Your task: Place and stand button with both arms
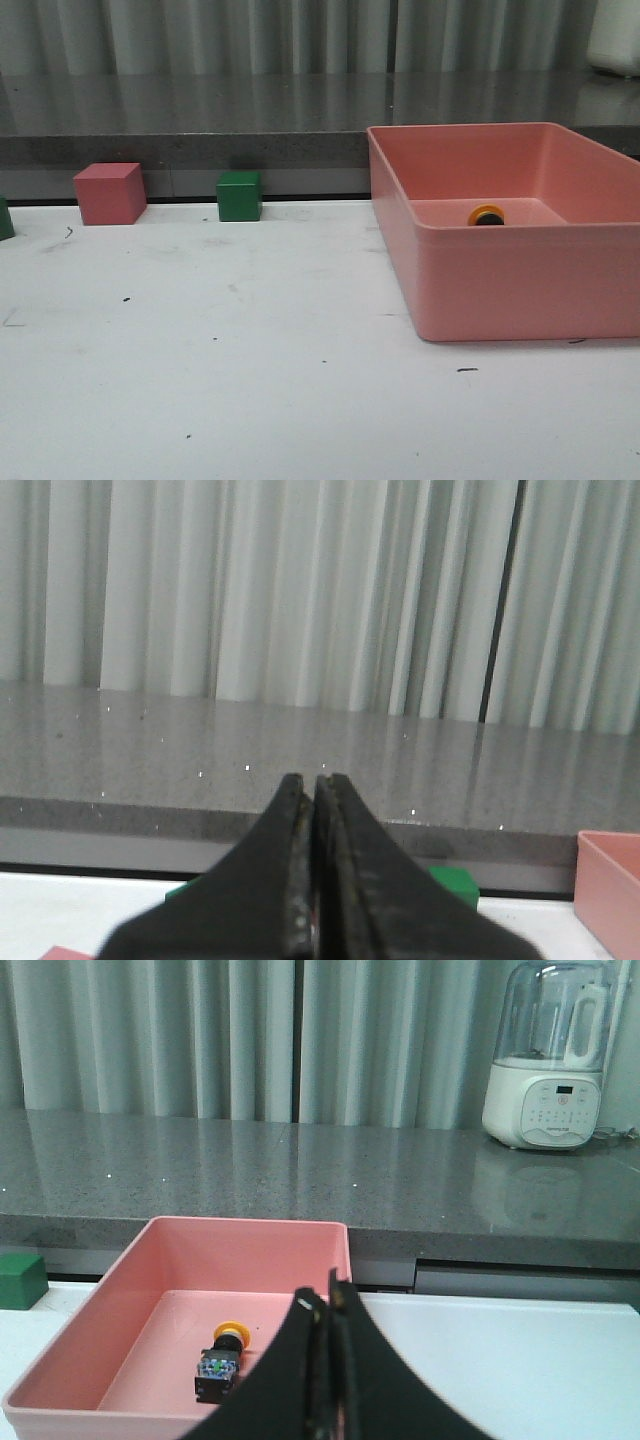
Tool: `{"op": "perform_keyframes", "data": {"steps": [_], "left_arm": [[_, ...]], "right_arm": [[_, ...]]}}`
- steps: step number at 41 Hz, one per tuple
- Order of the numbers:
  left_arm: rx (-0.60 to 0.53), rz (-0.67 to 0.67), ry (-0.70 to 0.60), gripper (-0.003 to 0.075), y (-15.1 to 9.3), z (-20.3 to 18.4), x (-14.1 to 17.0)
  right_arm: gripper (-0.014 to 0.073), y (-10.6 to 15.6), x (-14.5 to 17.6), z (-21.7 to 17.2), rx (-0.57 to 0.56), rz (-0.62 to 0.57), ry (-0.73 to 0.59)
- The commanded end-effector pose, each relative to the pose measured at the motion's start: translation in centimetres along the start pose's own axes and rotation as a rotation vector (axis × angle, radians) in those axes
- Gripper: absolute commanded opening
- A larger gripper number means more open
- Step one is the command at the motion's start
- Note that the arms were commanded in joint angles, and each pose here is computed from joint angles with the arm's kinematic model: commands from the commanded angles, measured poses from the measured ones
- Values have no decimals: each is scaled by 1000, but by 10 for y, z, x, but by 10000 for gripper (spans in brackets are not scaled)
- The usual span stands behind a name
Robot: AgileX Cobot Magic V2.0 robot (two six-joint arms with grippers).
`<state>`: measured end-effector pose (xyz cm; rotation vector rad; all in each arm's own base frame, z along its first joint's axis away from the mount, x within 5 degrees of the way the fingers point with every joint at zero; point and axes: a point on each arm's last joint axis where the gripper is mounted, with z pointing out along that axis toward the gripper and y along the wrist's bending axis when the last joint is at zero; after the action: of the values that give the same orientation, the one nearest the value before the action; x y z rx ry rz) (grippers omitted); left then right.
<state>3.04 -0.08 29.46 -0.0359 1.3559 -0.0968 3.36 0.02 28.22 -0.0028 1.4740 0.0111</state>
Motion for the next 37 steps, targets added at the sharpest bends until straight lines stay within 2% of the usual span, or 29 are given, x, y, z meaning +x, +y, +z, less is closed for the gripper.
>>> {"op": "perform_keyframes", "data": {"steps": [1,5,11,21,37], "left_arm": [[12,-20,-66,-20,-4,-7,-43],[5,-19,7,-20,-6,-3,-65],[-7,-19,144,-20,-7,13,-81],[-23,-13,289,-20,-6,44,-73],[-27,-18,359,-20,-6,62,-65]], "right_arm": [[-118,0,-36,-1,9,-12,-38],[-118,0,-56,4,10,-12,19],[-118,0,-73,17,11,-11,138],[-118,-1,-63,40,12,-10,326],[-118,0,-62,44,11,-9,335]]}}
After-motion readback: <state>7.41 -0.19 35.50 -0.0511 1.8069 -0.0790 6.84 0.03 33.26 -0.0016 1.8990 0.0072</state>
